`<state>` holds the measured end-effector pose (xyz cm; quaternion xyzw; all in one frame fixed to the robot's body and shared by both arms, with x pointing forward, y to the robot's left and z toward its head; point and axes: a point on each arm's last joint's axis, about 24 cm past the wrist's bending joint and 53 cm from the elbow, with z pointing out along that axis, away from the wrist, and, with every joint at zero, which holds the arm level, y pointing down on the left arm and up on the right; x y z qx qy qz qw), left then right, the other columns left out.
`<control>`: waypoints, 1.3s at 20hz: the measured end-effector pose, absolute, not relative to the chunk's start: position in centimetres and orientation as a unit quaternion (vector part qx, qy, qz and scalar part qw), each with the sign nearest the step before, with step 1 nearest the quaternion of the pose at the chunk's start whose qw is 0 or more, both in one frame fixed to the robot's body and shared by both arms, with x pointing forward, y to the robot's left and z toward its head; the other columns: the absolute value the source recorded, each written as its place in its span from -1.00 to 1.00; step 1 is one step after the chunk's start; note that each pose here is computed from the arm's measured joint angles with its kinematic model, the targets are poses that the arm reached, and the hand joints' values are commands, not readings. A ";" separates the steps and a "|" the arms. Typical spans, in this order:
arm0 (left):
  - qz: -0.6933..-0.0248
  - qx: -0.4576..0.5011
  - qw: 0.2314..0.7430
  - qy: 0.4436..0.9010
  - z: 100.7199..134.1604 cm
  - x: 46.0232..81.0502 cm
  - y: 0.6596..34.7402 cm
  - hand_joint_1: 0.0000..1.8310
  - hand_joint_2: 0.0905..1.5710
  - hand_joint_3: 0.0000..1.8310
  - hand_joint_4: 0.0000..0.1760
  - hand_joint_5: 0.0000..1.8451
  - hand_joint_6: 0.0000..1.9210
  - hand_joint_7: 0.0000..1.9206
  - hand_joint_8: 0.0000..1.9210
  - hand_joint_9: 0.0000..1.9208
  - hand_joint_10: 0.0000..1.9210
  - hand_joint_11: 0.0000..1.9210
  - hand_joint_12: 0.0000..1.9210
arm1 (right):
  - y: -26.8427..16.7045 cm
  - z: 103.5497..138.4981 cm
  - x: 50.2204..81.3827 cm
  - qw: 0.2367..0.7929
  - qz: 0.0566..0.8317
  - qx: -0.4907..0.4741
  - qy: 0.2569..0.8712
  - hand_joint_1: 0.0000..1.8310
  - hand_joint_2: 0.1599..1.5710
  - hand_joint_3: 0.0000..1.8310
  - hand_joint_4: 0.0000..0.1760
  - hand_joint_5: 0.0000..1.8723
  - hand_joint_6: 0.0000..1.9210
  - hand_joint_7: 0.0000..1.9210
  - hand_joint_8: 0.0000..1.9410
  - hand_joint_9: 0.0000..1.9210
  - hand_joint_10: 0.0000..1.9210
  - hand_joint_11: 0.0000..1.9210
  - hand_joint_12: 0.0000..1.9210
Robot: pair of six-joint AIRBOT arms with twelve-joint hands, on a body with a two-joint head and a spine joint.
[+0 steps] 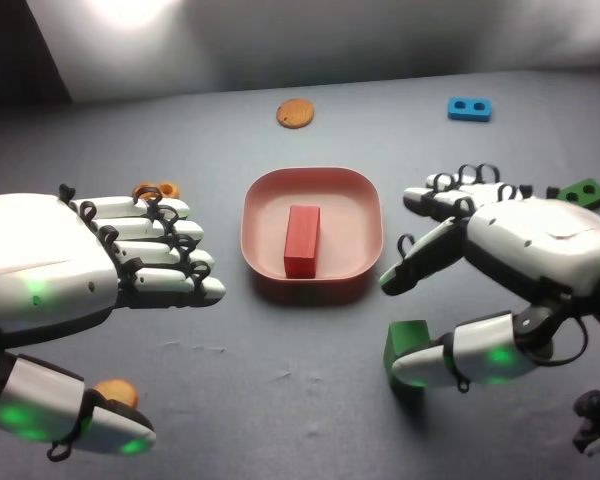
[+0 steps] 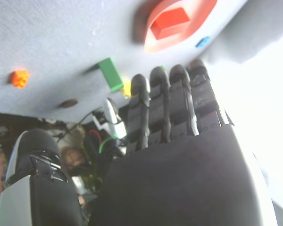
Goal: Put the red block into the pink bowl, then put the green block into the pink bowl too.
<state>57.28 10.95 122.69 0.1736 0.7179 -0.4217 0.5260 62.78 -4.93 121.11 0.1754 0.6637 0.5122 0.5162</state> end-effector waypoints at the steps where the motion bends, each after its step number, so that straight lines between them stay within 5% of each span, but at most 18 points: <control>1: -0.421 0.175 0.527 0.718 122.7 57.3 11.0 -0.69 0.24 -1.00 -1.00 -0.65 -0.99 -0.73 -0.99 -0.87 -0.98 -0.98 -0.99 | -4.8 121.1 62.9 0.517 0.512 0.174 0.664 0.00 -0.13 -0.99 0.75 0.00 -0.99 -0.86 -1.00 -1.00 -1.00 -1.00 -1.00; 2: -0.420 0.175 0.527 0.718 122.7 57.3 10.9 -0.73 0.25 -1.00 -1.00 -0.66 -0.99 -0.74 -0.99 -0.88 -0.99 -1.00 -1.00 | -4.7 120.9 63.0 0.517 0.511 0.174 0.664 0.02 -0.13 -0.99 0.55 0.01 -0.99 -0.86 -1.00 -1.00 -1.00 -1.00 -1.00; 3: -0.420 0.175 0.527 0.718 122.7 57.3 10.9 -0.76 0.26 -1.00 -1.00 -0.67 -1.00 -0.74 -0.99 -0.87 -0.99 -0.99 -0.99 | -4.9 120.9 63.3 0.520 0.510 0.174 0.664 0.03 -0.13 -1.00 0.65 0.01 -0.99 -0.84 -0.99 -1.00 -1.00 -1.00 -1.00; 4: -0.419 0.176 0.527 0.718 122.7 57.3 11.0 -0.72 0.27 -1.00 -1.00 -0.68 -1.00 -0.75 -1.00 -0.89 -0.99 -1.00 -1.00 | -5.1 120.7 63.5 0.521 0.507 0.175 0.664 0.04 -0.13 -1.00 0.48 0.02 -0.99 -0.83 -0.99 -1.00 -1.00 -1.00 -1.00; 10: -0.419 0.175 0.530 0.716 122.9 57.4 10.9 -0.74 0.27 -1.00 -1.00 -0.70 -0.99 -0.77 -0.99 -0.91 -0.99 -1.00 -1.00 | -4.8 119.9 63.4 0.516 0.505 0.177 0.669 0.04 -0.10 -0.99 0.68 0.04 -0.99 -0.83 -1.00 -1.00 -1.00 -1.00 -1.00; 16: -0.421 0.173 0.531 0.715 123.0 57.6 10.9 -0.80 0.29 -0.99 -1.00 -0.74 -1.00 -0.80 -1.00 -0.91 -0.99 -0.99 -1.00 | -4.7 119.7 63.3 0.516 0.504 0.174 0.670 0.04 -0.11 -1.00 0.50 0.08 -0.98 -0.80 -0.99 -1.00 -1.00 -1.00 -1.00; 17: -0.420 0.172 0.532 0.715 123.1 57.7 10.9 -0.79 0.28 -1.00 -1.00 -0.77 -1.00 -0.82 -1.00 -0.92 -0.99 -1.00 -1.00 | -4.6 119.5 63.2 0.513 0.504 0.177 0.672 0.04 -0.12 -1.00 0.69 0.09 -0.98 -0.81 -1.00 -1.00 -1.00 -1.00 -1.00; 19: -0.420 0.171 0.532 0.715 123.2 57.7 10.9 -0.81 0.28 -1.00 -1.00 -0.79 -1.00 -0.84 -1.00 -0.94 -1.00 -1.00 -1.00 | -4.3 119.5 63.1 0.510 0.507 0.174 0.673 0.06 -0.12 -1.00 0.50 0.10 -0.98 -0.82 -1.00 -1.00 -1.00 -1.00 -1.00; 22: -0.420 0.170 0.534 0.714 123.3 57.8 10.9 -0.79 0.28 -1.00 -1.00 -0.78 -0.99 -0.83 -0.99 -0.93 -0.99 -1.00 -1.00 | -3.9 119.4 63.0 0.507 0.509 0.173 0.674 0.06 -0.11 -1.00 0.55 0.11 -0.98 -0.83 -1.00 -1.00 -1.00 -1.00 -1.00; 23: -0.420 0.169 0.533 0.715 123.2 57.8 10.9 -0.78 0.27 -1.00 -1.00 -0.76 -0.99 -0.81 -0.99 -0.90 -0.99 -0.99 -1.00 | -3.7 119.3 63.0 0.507 0.510 0.171 0.674 0.07 -0.14 -1.00 0.72 0.14 -0.97 -0.79 -0.99 -1.00 -1.00 -1.00 -1.00; 26: -0.421 0.168 0.535 0.713 123.5 57.9 10.8 -0.79 0.28 -1.00 -1.00 -0.78 -1.00 -0.82 -1.00 -0.92 -1.00 -1.00 -1.00 | -3.6 119.3 63.0 0.506 0.510 0.171 0.674 0.08 -0.14 -1.00 0.51 0.15 -0.97 -0.78 -0.99 -1.00 -1.00 -1.00 -1.00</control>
